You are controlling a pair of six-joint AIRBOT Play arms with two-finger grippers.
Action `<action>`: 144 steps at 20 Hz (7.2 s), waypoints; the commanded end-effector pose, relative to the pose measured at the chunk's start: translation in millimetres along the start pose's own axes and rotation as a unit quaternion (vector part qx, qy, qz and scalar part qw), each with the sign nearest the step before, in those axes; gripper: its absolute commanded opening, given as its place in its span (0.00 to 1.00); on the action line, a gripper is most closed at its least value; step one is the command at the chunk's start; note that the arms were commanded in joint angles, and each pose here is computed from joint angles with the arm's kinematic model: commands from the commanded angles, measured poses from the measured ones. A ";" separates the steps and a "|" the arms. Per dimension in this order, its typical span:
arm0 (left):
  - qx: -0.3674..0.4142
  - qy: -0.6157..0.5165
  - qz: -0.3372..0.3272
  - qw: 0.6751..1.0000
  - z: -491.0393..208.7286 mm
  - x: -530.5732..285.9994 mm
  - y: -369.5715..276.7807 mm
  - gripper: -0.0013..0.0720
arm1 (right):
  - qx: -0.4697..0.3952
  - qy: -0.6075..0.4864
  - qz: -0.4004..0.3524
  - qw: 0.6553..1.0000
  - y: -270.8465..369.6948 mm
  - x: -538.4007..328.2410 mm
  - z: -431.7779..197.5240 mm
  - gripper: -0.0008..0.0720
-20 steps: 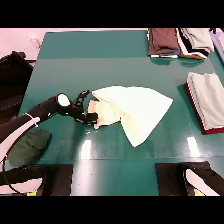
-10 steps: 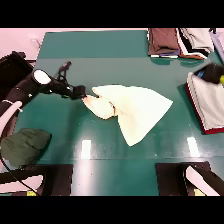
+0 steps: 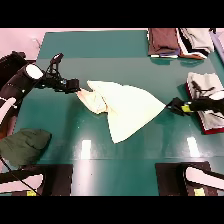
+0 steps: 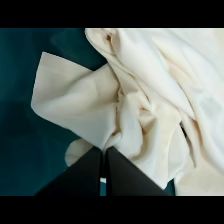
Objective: Fold the shirts.
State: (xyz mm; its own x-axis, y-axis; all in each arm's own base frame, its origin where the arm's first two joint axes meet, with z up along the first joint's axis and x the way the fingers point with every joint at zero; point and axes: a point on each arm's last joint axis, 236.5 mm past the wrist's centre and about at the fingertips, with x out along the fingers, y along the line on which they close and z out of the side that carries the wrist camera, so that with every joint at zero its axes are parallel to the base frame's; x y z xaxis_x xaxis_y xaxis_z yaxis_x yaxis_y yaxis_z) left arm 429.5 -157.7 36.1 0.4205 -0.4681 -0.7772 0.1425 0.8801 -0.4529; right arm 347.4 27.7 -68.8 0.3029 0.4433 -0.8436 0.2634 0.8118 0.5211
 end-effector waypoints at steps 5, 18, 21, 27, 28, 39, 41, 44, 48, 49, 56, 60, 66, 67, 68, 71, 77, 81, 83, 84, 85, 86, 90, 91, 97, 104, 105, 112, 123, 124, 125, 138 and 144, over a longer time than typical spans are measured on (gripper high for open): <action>0.003 0.005 0.002 1.000 -1.8 -1.4 1.0 0.05 | -0.062 0.008 0.002 0.998 39.2 43.2 34.5 0.07; 0.220 -0.487 0.054 0.843 102.1 -445.5 -152.7 0.05 | -0.338 -0.461 0.037 0.820 249.8 -404.2 61.1 0.03; 0.239 -0.552 0.043 0.798 68.4 -519.0 -181.2 0.05 | -0.356 -0.507 0.008 0.785 259.4 -461.5 23.2 0.03; 0.251 -0.610 0.015 0.751 45.8 -577.6 -210.2 0.05 | -0.344 -0.552 -0.042 0.758 260.2 -518.9 5.2 0.03; 0.250 -0.603 0.017 0.757 50.4 -570.3 -207.8 0.05 | -0.340 -0.549 -0.037 0.762 261.2 -519.6 10.0 0.03; 0.146 -0.113 0.099 0.978 145.3 -148.1 -25.6 0.05 | -0.268 -0.167 -0.109 0.942 170.5 -234.0 137.1 0.03; 0.110 -0.037 0.104 0.988 131.5 -81.3 8.9 0.05 | -0.262 -0.114 -0.106 0.952 158.3 -166.8 146.7 0.03; 0.069 0.010 0.113 0.991 117.7 -53.4 40.2 0.85 | -0.245 -0.065 -0.108 0.961 136.2 -108.7 152.0 0.31; 0.031 -0.001 0.136 0.990 114.7 -111.8 70.8 0.85 | -0.228 -0.051 -0.050 0.971 136.3 -113.1 148.5 0.49; 0.021 -0.002 0.142 0.990 108.9 -127.6 77.5 0.85 | -0.222 -0.045 -0.018 0.974 140.4 -121.5 140.3 0.49; -0.056 0.082 0.158 0.983 -61.2 -121.3 113.2 0.85 | -0.186 -0.021 0.032 0.982 124.2 -136.9 56.7 0.49; -0.109 0.175 0.151 0.967 -180.3 -78.8 130.4 0.85 | -0.175 -0.043 0.033 0.983 119.6 -135.7 35.2 0.49; -0.158 0.171 0.093 0.968 -213.6 -40.8 117.3 0.85 | -0.177 -0.053 0.036 0.982 121.5 -141.5 22.0 0.49; -0.161 0.174 0.093 0.967 -217.1 -39.7 117.5 0.85 | -0.178 -0.054 0.036 0.982 121.9 -142.8 21.7 0.49; -0.161 0.178 0.089 0.967 -219.8 -38.3 114.9 0.85 | -0.178 -0.053 0.037 0.982 122.2 -142.8 20.7 0.49; -0.132 0.195 0.079 0.969 -229.3 -29.6 97.7 0.85 | -0.178 -0.046 0.037 0.982 121.5 -142.4 17.6 0.49; -0.092 0.169 0.069 0.979 -192.1 -38.9 81.4 0.05 | -0.096 0.005 -0.033 0.995 35.8 -134.7 -20.6 0.48; -0.065 0.125 0.059 0.988 -150.4 -51.0 69.2 0.05 | 0.015 0.116 -0.118 0.986 -62.7 -105.7 -119.3 0.72; -0.062 0.117 0.059 0.989 -144.1 -52.6 67.9 0.05 | 0.061 0.161 -0.093 0.981 -69.5 -81.8 -160.2 0.71; -0.062 0.118 0.059 0.989 -144.3 -52.5 67.9 0.05 | 0.076 0.176 -0.075 0.979 -66.6 -69.2 -173.8 0.70; -0.062 0.118 0.059 0.989 -144.3 -52.5 67.9 0.05 | 0.086 0.188 -0.060 0.977 -62.5 -58.3 -183.0 0.70; -0.062 0.118 0.059 0.989 -144.4 -52.5 68.0 0.05 | 0.090 0.193 -0.049 0.976 -58.7 -47.0 -187.8 0.67; -0.062 0.123 0.059 0.989 -146.7 -53.1 67.6 0.05 | 0.065 0.228 -0.056 0.970 -46.8 -20.9 -191.0 0.61; -0.062 0.126 0.058 0.988 -147.9 -53.4 67.3 0.05 | 0.048 0.236 -0.059 0.969 -43.3 -16.0 -190.2 0.56; -0.018 0.067 0.051 0.996 -109.5 -87.5 44.7 0.05 | -0.098 0.171 -0.055 0.979 16.8 -28.8 -132.8 0.03; 0.149 -0.331 0.023 0.932 18.8 -364.1 -112.3 0.05 | -0.272 -0.269 -0.007 0.924 180.8 -283.1 -0.5 0.03; 0.169 -0.373 0.019 0.912 21.8 -402.0 -133.0 0.05 | -0.281 -0.324 -0.008 0.903 194.5 -324.8 1.3 0.03; 0.232 -0.576 0.002 0.784 10.4 -567.1 -209.9 0.04 | -0.295 -0.492 -0.063 0.817 229.0 -480.6 -26.2 0.03; 0.084 -0.114 0.056 0.988 82.2 -222.3 -35.1 0.05 | -0.240 -0.183 -0.078 0.950 158.9 -291.8 81.2 0.03; 0.064 -0.073 0.058 0.994 78.0 -186.2 -14.8 0.05 | -0.223 -0.131 -0.092 0.962 140.1 -252.5 86.1 0.03; 0.046 -0.044 0.060 0.996 74.6 -155.1 2.6 0.05 | -0.210 -0.079 -0.097 0.970 123.9 -212.7 85.9 0.03; -0.004 0.018 0.065 0.998 69.8 -17.7 77.8 0.05 | -0.165 -0.021 -0.115 0.979 60.3 -79.3 148.6 0.03; -0.045 0.112 0.068 0.990 -9.2 22.3 104.2 0.05 | -0.135 0.029 -0.130 0.982 25.3 -43.0 104.6 0.06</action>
State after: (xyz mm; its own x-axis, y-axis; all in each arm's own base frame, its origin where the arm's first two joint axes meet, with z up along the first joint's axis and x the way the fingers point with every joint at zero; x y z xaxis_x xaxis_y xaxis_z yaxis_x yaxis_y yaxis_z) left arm 466.5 -76.5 -3.9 0.2926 -0.3579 -0.8867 0.0374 0.9309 -0.3634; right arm 448.9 -15.7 14.5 0.2390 0.2127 -0.9475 0.0511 0.9716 0.2310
